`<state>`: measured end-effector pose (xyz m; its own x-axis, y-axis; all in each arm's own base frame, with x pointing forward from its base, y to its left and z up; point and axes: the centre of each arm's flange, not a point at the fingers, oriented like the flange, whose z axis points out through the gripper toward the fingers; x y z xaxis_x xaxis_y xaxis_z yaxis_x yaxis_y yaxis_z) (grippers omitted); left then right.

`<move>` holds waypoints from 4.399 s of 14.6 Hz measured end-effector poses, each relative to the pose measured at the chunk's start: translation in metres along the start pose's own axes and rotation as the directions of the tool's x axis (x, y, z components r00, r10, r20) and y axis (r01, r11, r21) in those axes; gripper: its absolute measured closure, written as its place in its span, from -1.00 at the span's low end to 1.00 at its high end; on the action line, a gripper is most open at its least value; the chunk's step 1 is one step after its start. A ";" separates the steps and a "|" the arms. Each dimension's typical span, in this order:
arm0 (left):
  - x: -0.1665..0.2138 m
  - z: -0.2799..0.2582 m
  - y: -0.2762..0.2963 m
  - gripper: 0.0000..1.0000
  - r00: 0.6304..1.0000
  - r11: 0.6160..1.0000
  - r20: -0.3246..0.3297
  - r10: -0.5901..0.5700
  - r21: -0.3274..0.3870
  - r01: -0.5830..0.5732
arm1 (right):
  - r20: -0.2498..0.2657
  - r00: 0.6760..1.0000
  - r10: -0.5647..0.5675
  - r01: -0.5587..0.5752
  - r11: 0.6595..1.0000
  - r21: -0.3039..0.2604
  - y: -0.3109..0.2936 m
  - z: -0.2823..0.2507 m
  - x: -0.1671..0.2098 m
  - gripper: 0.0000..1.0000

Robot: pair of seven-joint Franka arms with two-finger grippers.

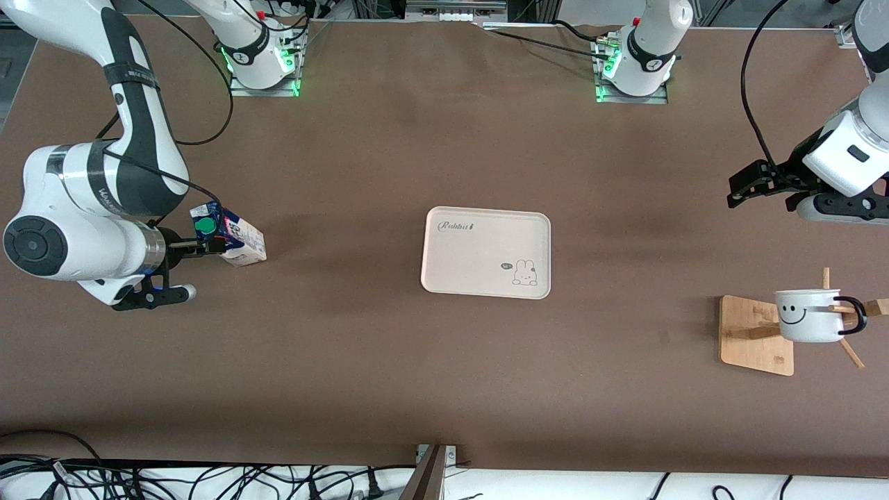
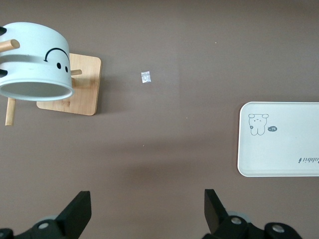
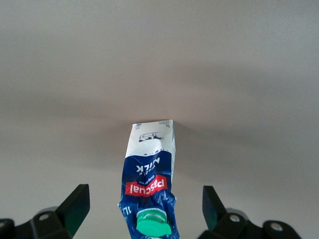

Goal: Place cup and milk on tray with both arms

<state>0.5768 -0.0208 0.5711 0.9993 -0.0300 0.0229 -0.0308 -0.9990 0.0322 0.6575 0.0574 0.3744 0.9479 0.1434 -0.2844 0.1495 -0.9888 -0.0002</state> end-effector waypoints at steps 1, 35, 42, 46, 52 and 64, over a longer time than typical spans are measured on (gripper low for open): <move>0.000 0.000 0.000 -1.00 1.000 1.000 0.000 0.000 0.000 0.000 | 0.004 1.000 -0.001 0.001 1.000 0.000 0.000 0.003 0.000 -1.00; 0.000 -0.004 0.028 -1.00 0.998 0.998 -0.009 0.061 0.035 -0.060 | -0.017 0.996 -0.090 0.090 0.996 -0.003 -0.004 0.059 -0.056 -1.00; -0.004 -0.008 0.038 -1.00 0.997 0.996 -0.003 0.078 0.035 -0.078 | 0.001 0.987 -0.159 0.159 0.987 0.000 -0.002 0.070 -0.059 -1.00; -0.004 -0.008 0.029 -1.00 0.998 0.997 -0.002 0.064 0.039 -0.064 | 0.020 0.987 -0.160 0.160 0.987 0.004 -0.002 0.080 -0.063 -1.00; -0.002 -0.006 0.013 -1.00 0.999 0.999 0.002 0.036 0.040 -0.036 | 0.011 0.987 -0.160 0.160 0.987 0.002 -0.002 0.079 -0.062 -1.00; -0.002 -0.004 -0.002 -1.00 1.000 0.999 0.014 0.010 0.040 -0.010 | -0.016 0.990 -0.142 0.143 0.990 0.002 0.018 0.072 -0.060 -0.82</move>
<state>0.5743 -0.0185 0.5751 0.9992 -0.0402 0.0089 -0.0402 -0.9992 -0.0085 0.5835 0.0283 0.3224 0.9214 0.2834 -0.2658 0.2823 -0.9583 -0.0431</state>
